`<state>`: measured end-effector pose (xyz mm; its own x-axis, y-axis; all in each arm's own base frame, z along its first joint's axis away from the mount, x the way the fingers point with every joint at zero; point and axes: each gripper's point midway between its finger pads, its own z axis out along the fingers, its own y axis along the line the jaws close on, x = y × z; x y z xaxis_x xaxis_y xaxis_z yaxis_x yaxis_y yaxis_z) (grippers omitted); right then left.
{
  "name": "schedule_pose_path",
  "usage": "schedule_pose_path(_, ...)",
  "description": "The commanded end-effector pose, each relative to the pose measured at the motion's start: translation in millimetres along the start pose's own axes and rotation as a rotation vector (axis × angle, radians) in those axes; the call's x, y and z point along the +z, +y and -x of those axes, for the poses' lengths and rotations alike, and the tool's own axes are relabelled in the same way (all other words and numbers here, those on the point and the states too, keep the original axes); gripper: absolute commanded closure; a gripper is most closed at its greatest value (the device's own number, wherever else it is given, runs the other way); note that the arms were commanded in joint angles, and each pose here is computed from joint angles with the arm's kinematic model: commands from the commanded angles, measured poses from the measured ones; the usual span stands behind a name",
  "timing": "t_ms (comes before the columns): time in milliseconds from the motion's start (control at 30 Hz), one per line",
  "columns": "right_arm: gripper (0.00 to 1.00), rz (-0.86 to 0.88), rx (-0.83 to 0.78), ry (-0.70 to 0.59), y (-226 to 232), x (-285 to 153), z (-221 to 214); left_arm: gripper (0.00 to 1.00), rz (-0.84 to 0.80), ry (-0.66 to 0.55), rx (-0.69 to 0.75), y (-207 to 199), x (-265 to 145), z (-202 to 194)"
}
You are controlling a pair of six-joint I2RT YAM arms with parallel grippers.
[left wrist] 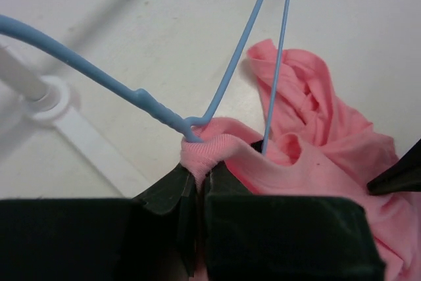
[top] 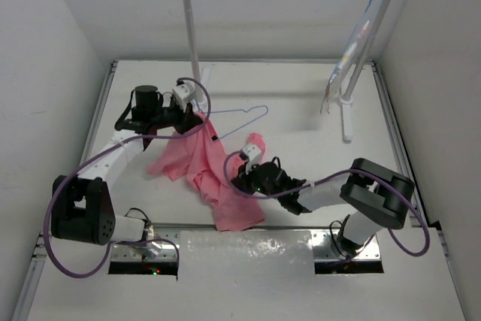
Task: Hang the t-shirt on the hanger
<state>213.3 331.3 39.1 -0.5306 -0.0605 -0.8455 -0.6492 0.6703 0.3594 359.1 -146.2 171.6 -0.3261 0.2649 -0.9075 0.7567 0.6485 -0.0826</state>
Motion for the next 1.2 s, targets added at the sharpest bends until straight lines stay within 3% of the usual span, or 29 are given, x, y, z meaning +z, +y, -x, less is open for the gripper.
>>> schedule_pose_path(0,1.0,-0.032,-0.29,-0.023,10.7,-12.9,-2.7,1.0,-0.172,-0.129,0.2,-34.5,-10.5,22.7)
schedule_pose_path(100,0.91,0.018,-0.355,-0.032,21.1,-26.5,-5.6,1.0,-0.265,-0.141,0.279,-52.3,-17.1,20.7)
schedule_pose_path(133,0.76,0.03,-0.367,-0.053,21.6,-31.9,-3.5,1.0,-0.343,-0.14,0.279,-68.7,-23.3,15.2)
schedule_pose_path(167,0.68,0.038,-0.376,-0.049,16.3,-41.9,-13.4,1.0,-0.381,-0.147,0.313,-76.0,-27.1,14.3)
schedule_pose_path(200,0.61,0.076,-0.369,-0.136,25.9,-50.2,5.7,1.0,-0.405,-0.166,0.392,-80.2,-30.2,14.7)
schedule_pose_path(233,0.4,0.063,-0.379,-0.143,16.5,-60.3,-1.1,1.0,-0.45,-0.161,0.377,-89.3,-35.2,13.0)
schedule_pose_path(333,0.01,0.034,-0.284,-0.282,5.0,-81.0,25.7,1.0,-0.485,-0.168,0.403,-96.4,-40.8,14.6)
schedule_pose_path(433,0.02,-0.02,-0.14,-0.352,-15.6,-84.4,53.4,1.0,-0.494,-0.17,0.414,-98.6,-42.8,14.7)
schedule_pose_path(533,0.39,-0.063,-0.077,-0.392,-23.4,-73.7,77.8,1.0,-0.482,-0.175,0.407,-96.4,-41.7,18.3)
schedule_pose_path(600,0.52,-0.012,-0.089,-0.41,-9.1,-55.6,94.1,1.0,-0.449,-0.18,0.378,-91.7,-40.0,24.4)
schedule_pose_path(700,0.49,0.081,-0.101,-0.447,13.8,-34.0,116.3,1.0,-0.376,-0.181,0.327,-80.4,-36.0,32.7)
schedule_pose_path(800,0.49,0.114,-0.099,-0.42,17.4,-10.5,107.5,1.0,-0.278,-0.178,0.272,-64.2,-31.4,41.8)
schedule_pose_path(900,0.45,0.098,-0.102,-0.458,16.9,9.9,121.8,1.0,-0.256,-0.173,0.241,-60.7,-30.7,43.6)
schedule_pose_path(1167,0.49,-0.045,-0.03,-0.512,-24.0,27.6,141.2,1.0,-0.215,-0.14,0.173,-50.6,-22.8,36.8)
